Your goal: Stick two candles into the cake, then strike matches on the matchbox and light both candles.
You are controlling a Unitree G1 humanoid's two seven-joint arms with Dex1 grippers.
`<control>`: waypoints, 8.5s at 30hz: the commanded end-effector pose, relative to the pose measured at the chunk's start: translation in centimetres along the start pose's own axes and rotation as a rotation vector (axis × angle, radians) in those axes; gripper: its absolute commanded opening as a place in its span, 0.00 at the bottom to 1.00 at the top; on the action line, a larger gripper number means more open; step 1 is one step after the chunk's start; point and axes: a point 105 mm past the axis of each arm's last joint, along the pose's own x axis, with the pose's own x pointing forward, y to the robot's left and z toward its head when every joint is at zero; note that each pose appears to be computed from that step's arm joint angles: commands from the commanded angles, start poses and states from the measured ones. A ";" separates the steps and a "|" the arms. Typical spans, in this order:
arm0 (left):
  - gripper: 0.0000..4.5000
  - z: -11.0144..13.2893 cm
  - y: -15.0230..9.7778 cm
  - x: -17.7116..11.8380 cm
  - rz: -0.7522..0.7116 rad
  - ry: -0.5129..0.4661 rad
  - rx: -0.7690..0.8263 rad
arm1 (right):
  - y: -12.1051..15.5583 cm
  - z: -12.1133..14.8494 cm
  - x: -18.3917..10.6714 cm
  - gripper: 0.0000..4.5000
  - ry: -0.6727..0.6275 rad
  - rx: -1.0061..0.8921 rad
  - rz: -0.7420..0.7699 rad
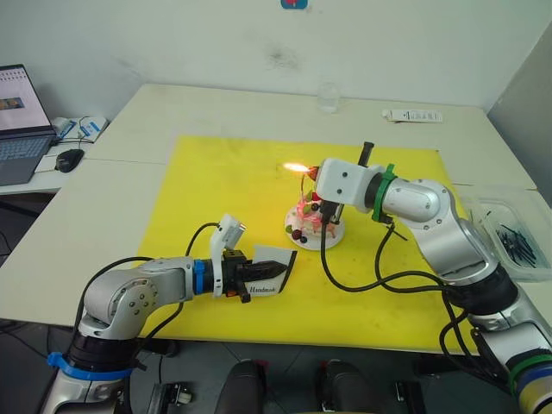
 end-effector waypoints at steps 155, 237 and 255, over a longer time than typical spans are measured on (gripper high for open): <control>0.00 1.0 -1.8 -0.3 -0.084 -0.028 -0.004 | -0.4 0.7 -0.1 0.01 0.000 0.064 -0.037; 0.00 -0.5 -5.5 2.9 -0.293 -0.001 -0.088 | -2.1 -20.2 -26.8 0.81 0.765 0.907 -0.994; 0.00 -0.2 -4.8 2.6 -0.257 -0.028 -0.090 | -2.2 -9.7 -19.6 0.99 0.221 0.585 -0.482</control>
